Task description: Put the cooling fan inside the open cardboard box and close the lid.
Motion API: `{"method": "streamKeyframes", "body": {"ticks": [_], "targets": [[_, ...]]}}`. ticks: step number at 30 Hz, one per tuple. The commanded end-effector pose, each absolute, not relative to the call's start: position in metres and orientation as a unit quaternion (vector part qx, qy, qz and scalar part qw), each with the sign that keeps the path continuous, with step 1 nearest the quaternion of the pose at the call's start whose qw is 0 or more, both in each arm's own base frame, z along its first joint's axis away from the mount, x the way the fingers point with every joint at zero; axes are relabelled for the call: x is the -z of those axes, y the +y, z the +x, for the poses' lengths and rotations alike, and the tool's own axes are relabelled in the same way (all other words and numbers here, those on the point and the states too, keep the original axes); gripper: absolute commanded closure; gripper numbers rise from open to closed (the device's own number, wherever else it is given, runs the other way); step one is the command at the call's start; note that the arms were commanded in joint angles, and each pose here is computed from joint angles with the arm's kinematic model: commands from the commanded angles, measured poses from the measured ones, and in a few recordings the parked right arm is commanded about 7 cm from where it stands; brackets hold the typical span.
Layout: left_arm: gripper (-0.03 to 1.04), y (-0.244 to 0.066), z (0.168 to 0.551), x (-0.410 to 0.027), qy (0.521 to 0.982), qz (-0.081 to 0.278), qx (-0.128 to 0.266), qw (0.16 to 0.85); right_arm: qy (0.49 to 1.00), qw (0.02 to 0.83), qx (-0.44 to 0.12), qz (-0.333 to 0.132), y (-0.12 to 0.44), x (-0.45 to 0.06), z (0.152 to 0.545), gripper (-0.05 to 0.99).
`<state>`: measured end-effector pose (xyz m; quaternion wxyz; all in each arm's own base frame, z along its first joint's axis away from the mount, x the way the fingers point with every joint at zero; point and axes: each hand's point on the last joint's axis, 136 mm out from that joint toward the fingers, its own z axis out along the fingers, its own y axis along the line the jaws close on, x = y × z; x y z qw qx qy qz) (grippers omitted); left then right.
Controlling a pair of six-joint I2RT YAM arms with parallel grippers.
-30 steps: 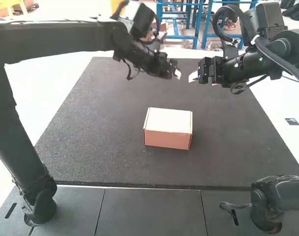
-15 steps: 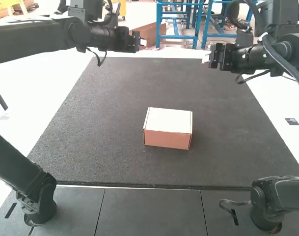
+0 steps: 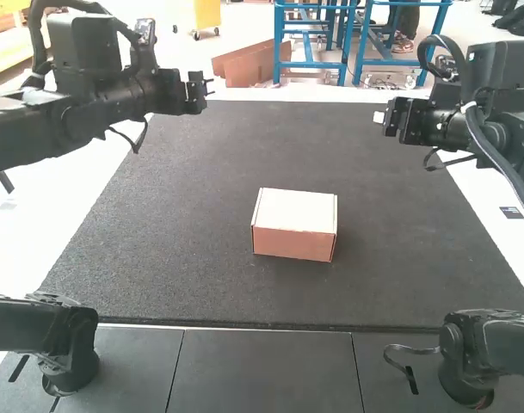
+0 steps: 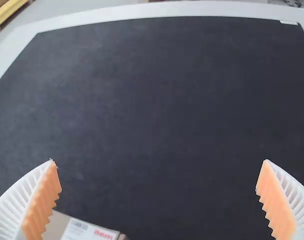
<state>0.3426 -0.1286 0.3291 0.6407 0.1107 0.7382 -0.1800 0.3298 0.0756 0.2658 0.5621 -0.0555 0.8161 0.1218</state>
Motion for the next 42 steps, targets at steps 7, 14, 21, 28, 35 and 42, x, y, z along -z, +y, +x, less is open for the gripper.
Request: {"method": "streamKeyframes", "body": {"ticks": [7,14,21,28,35,42], "targets": [[0.04,-0.101,0.306,-0.325,0.705,0.095,0.175,0.681,0.773,0.619,-0.131,-0.050,0.067,-0.274,0.322,0.03],[0.04,-0.085,0.278,-0.313,0.680,0.086,0.162,0.710,0.759,0.636,-0.137,-0.021,0.047,-0.258,0.309,0.03],[0.04,-0.076,0.248,-0.303,0.643,0.083,0.163,0.744,0.747,0.650,-0.135,-0.011,0.029,-0.239,0.295,0.03],[0.04,-0.068,0.217,-0.324,0.580,0.107,0.127,0.797,0.746,0.652,-0.132,0.023,0.010,-0.238,0.291,0.03],[0.04,-0.056,0.198,-0.328,0.539,0.112,0.087,0.830,0.742,0.661,-0.113,0.001,0.008,-0.233,0.287,0.03],[0.04,-0.054,0.209,-0.304,0.557,0.108,0.078,0.820,0.733,0.670,-0.119,-0.011,0.017,-0.212,0.278,0.03]]}}
